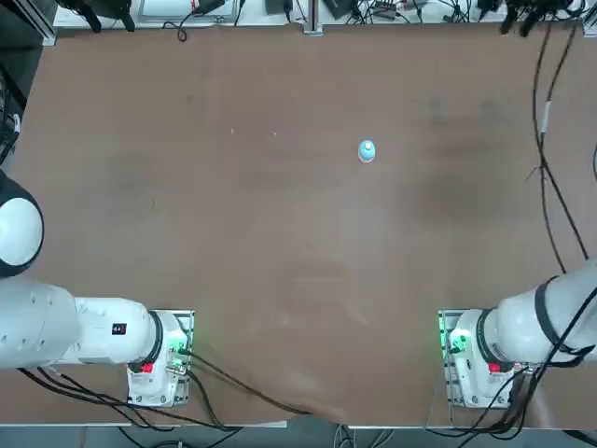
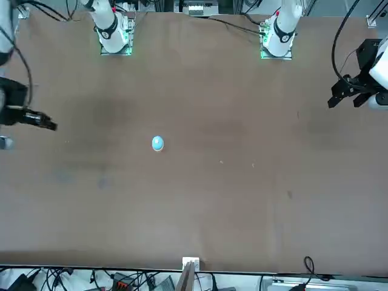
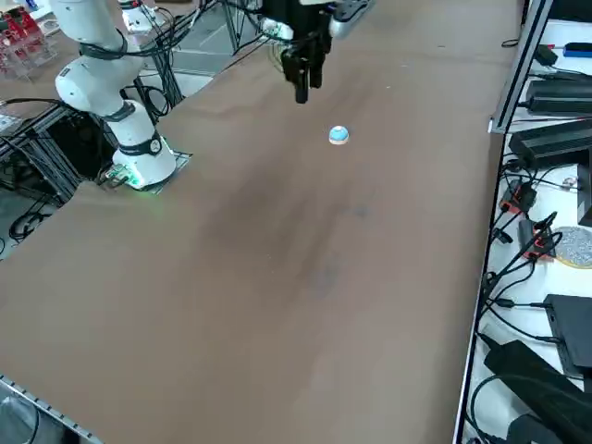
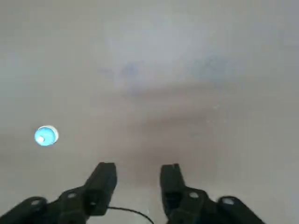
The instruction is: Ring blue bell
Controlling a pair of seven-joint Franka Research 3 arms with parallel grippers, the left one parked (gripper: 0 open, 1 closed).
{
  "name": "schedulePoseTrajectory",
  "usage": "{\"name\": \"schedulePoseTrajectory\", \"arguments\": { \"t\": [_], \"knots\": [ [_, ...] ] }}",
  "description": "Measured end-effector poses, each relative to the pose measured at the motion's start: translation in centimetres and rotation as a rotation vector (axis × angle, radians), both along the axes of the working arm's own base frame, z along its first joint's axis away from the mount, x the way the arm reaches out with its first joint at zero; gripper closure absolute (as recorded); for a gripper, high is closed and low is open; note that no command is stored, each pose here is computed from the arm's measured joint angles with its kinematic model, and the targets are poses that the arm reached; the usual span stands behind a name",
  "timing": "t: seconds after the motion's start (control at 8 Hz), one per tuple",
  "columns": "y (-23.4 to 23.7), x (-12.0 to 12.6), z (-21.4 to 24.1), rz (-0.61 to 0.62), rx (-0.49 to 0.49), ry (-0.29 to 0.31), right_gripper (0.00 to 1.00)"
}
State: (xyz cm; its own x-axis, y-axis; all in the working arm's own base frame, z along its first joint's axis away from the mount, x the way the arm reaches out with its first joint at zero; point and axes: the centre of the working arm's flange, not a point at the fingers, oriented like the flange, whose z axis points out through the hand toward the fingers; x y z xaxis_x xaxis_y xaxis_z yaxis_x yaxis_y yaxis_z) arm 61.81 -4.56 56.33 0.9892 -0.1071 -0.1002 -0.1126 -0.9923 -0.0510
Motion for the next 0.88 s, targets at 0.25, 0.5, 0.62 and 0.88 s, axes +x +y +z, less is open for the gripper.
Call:
{"name": "schedulePoseTrajectory", "arguments": {
  "t": [0.25,0.5,0.62,0.88],
  "knots": [
    [0.3,-1.2,2.9,0.017,0.000,-0.041,0.01],
    [0.5,-3.8,4.2,0.022,-0.004,-0.058,0.00],
    [1.1,-5.3,3.7,0.027,-0.002,-0.061,0.00],
    [2.5,-6.7,2.0,0.036,-0.002,-0.052,0.00]
  ]
}}
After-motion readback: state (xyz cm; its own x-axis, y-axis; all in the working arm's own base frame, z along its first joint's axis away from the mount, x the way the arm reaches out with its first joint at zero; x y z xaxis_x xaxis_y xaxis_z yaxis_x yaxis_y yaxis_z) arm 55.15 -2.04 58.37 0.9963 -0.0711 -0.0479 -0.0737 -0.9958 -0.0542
